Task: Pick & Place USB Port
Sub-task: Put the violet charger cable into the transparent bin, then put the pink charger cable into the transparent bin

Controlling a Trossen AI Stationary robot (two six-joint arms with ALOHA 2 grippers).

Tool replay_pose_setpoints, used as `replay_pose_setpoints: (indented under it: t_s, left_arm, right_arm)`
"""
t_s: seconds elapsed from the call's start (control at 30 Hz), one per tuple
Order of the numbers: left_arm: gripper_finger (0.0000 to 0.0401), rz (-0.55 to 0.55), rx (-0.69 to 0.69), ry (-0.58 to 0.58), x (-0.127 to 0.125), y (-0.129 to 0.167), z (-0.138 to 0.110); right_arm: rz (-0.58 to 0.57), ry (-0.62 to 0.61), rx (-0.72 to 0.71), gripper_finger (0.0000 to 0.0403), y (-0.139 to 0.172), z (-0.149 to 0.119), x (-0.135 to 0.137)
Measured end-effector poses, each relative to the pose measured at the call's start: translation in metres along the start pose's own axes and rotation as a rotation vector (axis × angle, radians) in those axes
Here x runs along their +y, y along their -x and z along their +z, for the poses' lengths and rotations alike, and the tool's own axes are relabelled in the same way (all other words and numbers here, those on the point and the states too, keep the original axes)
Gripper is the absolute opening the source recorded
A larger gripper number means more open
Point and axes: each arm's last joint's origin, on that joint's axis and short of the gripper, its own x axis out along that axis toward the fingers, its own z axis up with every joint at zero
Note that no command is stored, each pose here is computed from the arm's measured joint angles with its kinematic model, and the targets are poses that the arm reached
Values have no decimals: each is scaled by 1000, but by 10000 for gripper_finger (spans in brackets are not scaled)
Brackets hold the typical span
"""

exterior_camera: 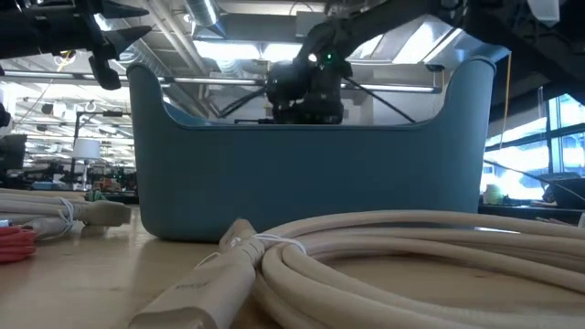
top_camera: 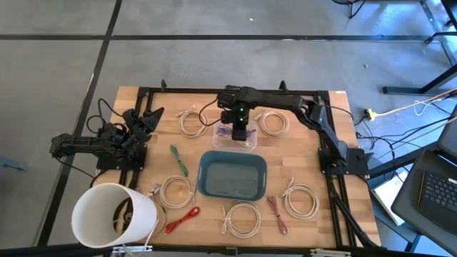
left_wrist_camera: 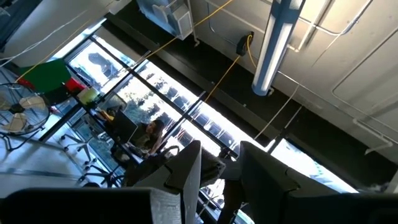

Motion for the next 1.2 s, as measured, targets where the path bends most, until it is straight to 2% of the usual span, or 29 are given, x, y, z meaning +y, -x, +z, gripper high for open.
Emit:
replay_pose_setpoints:
  t_s: [0.4,0.57,0.63,0.93,1.03,1.2]
  left_arm:
    - [104,0,0,0,0,0,0]
    - [104,0,0,0,0,0,0]
    - [104,0,0,0,0,0,0]
    - [104,0,0,0,0,0,0]
    - [104,0,0,0,0,0,0]
    - [104,0,0,0,0,0,0]
  right_arm:
    - [45,-23,-5,11,-39,6,-21]
    - [55,-29,6,14,-44,6,-22]
    - [55,-32,6,35,-44,6,-22]
    - [44,-117,1,175,-29,9,-23]
    - [42,-131,-11,195,-16,13,-21]
    - [18,-128,-28,198,11,18,-16]
